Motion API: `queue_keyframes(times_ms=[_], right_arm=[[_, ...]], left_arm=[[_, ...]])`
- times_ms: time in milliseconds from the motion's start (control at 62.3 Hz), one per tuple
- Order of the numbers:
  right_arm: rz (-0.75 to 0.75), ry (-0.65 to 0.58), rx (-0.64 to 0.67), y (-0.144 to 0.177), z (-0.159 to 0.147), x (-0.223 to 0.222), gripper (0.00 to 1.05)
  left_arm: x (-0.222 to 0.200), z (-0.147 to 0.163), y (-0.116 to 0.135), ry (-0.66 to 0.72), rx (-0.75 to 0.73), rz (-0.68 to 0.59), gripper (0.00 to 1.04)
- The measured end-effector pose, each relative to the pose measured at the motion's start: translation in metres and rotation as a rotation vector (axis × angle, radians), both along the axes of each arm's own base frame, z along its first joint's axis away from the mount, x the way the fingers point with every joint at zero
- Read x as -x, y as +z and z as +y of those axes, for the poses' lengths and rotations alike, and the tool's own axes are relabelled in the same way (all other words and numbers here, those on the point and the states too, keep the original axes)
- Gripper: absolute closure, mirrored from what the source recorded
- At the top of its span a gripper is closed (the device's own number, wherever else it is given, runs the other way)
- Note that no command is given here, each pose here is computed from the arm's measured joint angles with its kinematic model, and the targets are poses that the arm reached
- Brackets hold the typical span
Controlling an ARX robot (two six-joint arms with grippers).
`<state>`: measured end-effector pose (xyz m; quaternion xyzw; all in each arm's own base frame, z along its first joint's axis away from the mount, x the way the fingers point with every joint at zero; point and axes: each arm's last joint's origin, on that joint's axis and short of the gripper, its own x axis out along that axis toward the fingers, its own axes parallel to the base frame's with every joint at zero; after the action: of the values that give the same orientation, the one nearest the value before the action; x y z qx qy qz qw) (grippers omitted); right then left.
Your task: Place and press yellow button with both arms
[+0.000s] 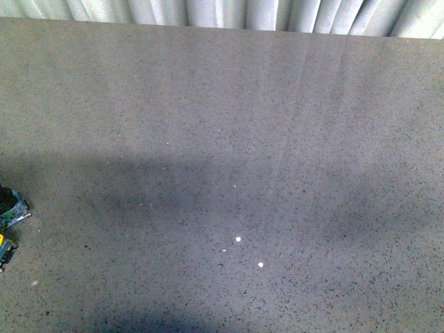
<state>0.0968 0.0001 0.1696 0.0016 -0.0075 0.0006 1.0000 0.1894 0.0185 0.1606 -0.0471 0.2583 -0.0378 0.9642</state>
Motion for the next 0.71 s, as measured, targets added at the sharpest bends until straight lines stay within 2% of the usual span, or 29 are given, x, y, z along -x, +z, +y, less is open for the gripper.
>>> queue_keyframes(times_ms=[273, 706], right_arm=[[0.000, 0.000, 0.000, 0.000, 0.000, 0.000, 0.09], [0.000, 0.000, 0.000, 0.000, 0.000, 0.000, 0.09]], left_arm=[[-0.029, 0.034, -0.038, 0.054, -0.052, 0.113, 0.09], [-0.038, 0.059, -0.056, 0.108, -0.068, 0.166, 0.09]])
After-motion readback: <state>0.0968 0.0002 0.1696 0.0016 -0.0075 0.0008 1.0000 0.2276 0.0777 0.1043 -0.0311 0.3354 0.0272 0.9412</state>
